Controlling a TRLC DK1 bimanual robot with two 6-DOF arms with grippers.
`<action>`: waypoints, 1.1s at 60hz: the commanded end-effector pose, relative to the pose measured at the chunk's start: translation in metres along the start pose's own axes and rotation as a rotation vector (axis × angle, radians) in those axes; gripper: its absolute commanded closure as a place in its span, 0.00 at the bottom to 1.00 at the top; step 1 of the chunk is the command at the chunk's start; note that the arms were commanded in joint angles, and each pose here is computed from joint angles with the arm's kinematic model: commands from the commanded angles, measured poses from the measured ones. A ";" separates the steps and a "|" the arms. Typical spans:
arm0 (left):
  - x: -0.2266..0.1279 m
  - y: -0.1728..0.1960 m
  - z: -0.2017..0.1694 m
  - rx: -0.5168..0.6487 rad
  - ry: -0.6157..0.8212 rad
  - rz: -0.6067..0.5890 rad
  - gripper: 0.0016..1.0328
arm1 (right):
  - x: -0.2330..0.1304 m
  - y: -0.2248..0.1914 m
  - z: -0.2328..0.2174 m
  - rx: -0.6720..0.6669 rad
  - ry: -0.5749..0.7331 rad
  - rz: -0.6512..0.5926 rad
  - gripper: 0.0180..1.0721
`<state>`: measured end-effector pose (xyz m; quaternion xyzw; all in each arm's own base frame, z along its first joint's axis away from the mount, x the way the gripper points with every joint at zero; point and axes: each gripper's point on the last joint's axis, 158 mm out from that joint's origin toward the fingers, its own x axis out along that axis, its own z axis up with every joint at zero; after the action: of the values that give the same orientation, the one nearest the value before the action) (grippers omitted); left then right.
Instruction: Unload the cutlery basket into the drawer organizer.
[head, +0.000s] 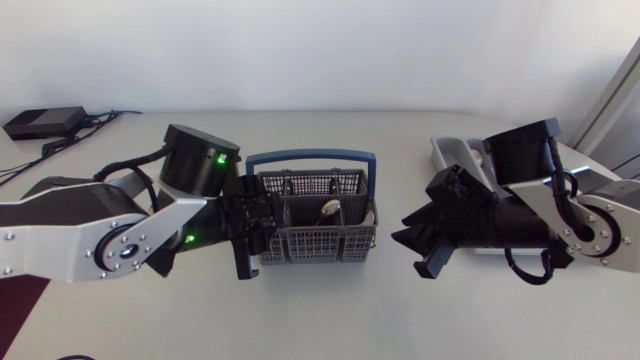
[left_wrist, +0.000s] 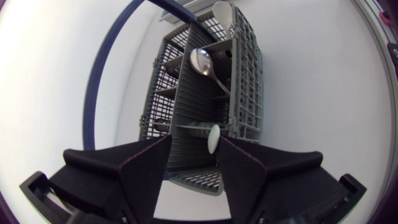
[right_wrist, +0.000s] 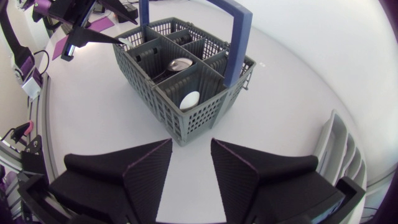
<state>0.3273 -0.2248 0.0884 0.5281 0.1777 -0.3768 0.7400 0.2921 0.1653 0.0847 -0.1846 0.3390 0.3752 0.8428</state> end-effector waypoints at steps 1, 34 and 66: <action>0.006 0.003 0.002 0.048 0.013 -0.001 0.57 | 0.003 0.004 -0.009 -0.015 0.017 0.006 0.53; 0.015 -0.009 0.008 0.117 0.017 -0.045 0.97 | 0.006 0.005 -0.012 -0.022 0.020 0.009 0.51; -0.037 0.042 0.021 0.089 -0.043 0.147 0.97 | -0.002 0.007 -0.009 -0.031 -0.006 -0.001 0.51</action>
<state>0.3281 -0.2281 0.1278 0.5570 0.1284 -0.3585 0.7380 0.2886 0.1641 0.0814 -0.1927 0.3334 0.3781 0.8419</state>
